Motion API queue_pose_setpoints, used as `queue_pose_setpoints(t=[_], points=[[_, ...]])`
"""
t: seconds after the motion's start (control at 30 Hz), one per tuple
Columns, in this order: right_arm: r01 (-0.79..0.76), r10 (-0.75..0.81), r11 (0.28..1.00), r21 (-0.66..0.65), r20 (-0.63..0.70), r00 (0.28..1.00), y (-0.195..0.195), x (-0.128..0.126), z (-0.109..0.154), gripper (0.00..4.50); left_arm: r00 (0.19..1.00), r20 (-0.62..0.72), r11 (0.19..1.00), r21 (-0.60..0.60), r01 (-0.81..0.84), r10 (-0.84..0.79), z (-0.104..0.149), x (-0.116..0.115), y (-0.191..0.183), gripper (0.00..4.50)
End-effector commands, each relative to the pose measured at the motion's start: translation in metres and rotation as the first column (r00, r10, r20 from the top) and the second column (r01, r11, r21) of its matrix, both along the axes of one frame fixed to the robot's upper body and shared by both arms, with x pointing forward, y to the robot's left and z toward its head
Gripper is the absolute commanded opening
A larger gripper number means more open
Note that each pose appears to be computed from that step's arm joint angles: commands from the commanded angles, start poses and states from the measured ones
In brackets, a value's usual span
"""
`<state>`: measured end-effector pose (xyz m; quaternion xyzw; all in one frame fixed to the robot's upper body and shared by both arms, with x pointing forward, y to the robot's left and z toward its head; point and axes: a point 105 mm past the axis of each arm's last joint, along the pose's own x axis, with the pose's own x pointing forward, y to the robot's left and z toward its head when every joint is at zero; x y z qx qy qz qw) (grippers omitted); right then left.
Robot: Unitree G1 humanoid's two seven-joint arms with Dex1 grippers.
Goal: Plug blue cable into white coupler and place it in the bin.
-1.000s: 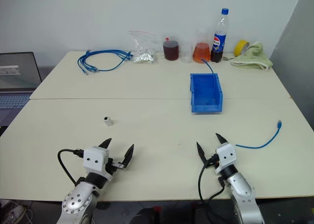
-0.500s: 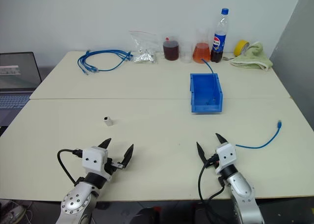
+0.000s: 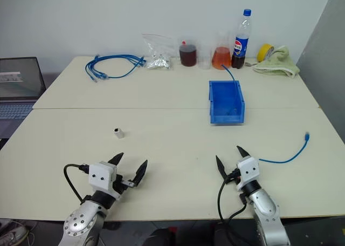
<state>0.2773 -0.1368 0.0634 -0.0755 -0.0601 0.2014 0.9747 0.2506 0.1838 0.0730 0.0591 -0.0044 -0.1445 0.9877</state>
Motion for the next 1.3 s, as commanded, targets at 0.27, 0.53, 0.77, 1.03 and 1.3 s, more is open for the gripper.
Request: queue_pose_setpoints(t=[0.27, 0.53, 0.77, 1.03, 1.3], points=[[-0.005, 0.005, 1.0, 0.005, 0.078, 0.997, -0.003, 0.001, 0.021, 4.5, 0.961, 0.058, 0.961, 0.075, 0.267, -0.272, 0.038, 0.009, -0.022, 4.46], [0.073, -0.082, 0.995, 0.063, 0.156, 0.984, -0.023, -0.011, 0.06, 4.5, 0.832, -0.006, 0.826, 0.116, 0.551, -0.554, 0.067, 0.022, -0.05, 4.46], [0.452, -0.46, 0.888, 0.087, 0.125, 0.879, -0.094, -0.023, 0.089, 4.5, 0.611, -0.136, 0.6, 0.117, 0.792, -0.78, 0.077, 0.018, -0.079, 4.46], [0.752, -0.75, 0.659, 0.023, -0.063, 0.659, -0.152, -0.017, 0.069, 4.5, 0.482, -0.184, 0.461, 0.146, 0.875, -0.857, 0.081, 0.018, -0.092, 4.46], [0.835, -0.791, 0.551, -0.004, -0.321, 0.521, -0.188, 0.007, 0.03, 4.5, 0.429, -0.166, 0.405, 0.159, 0.9, -0.888, 0.081, 0.021, -0.103, 4.46]])
